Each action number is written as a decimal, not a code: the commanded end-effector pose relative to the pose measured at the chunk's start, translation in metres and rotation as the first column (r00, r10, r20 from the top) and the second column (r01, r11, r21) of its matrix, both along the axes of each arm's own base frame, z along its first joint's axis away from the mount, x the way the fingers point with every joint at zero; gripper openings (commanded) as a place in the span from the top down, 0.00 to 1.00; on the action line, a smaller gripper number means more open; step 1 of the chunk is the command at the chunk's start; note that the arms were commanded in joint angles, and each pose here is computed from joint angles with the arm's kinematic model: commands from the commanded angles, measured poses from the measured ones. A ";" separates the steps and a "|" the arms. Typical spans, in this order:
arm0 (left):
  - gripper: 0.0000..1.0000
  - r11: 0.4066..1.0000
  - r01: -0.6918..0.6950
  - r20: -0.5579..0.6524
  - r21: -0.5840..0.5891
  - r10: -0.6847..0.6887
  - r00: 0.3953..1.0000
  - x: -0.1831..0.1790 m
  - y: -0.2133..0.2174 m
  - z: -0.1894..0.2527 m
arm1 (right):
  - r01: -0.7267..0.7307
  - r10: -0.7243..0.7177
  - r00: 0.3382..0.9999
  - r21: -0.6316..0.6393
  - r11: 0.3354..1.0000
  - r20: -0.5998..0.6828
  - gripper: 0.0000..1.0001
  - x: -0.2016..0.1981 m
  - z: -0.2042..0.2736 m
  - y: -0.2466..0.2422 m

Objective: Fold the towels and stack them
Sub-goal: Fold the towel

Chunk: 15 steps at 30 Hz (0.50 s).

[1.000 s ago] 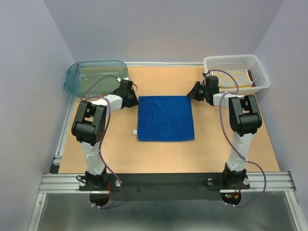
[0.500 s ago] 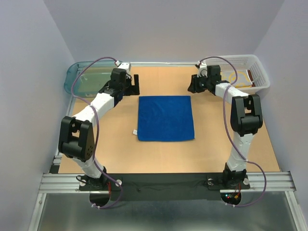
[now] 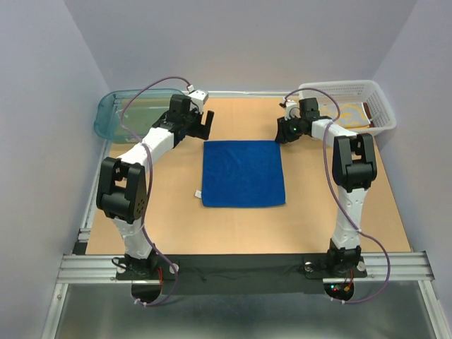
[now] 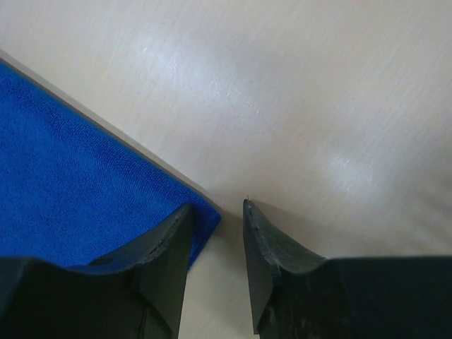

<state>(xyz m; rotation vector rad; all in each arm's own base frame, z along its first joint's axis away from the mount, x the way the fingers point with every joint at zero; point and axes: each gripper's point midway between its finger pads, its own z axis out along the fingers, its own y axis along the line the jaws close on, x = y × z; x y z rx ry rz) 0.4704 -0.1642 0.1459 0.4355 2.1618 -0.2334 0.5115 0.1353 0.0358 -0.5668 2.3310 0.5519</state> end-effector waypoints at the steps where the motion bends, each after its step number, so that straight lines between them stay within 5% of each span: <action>1: 0.06 0.997 0.081 0.085 0.011 -0.081 0.993 0.017 -0.013 0.026 | -0.025 0.024 1.000 -0.022 0.999 -0.016 0.60 0.001 -0.005 -0.001; 15: 0.13 0.970 0.238 -0.058 0.052 -0.235 0.970 0.029 -0.033 -0.032 | -0.124 0.114 0.986 -0.073 0.990 -0.125 0.73 -0.022 -0.042 0.004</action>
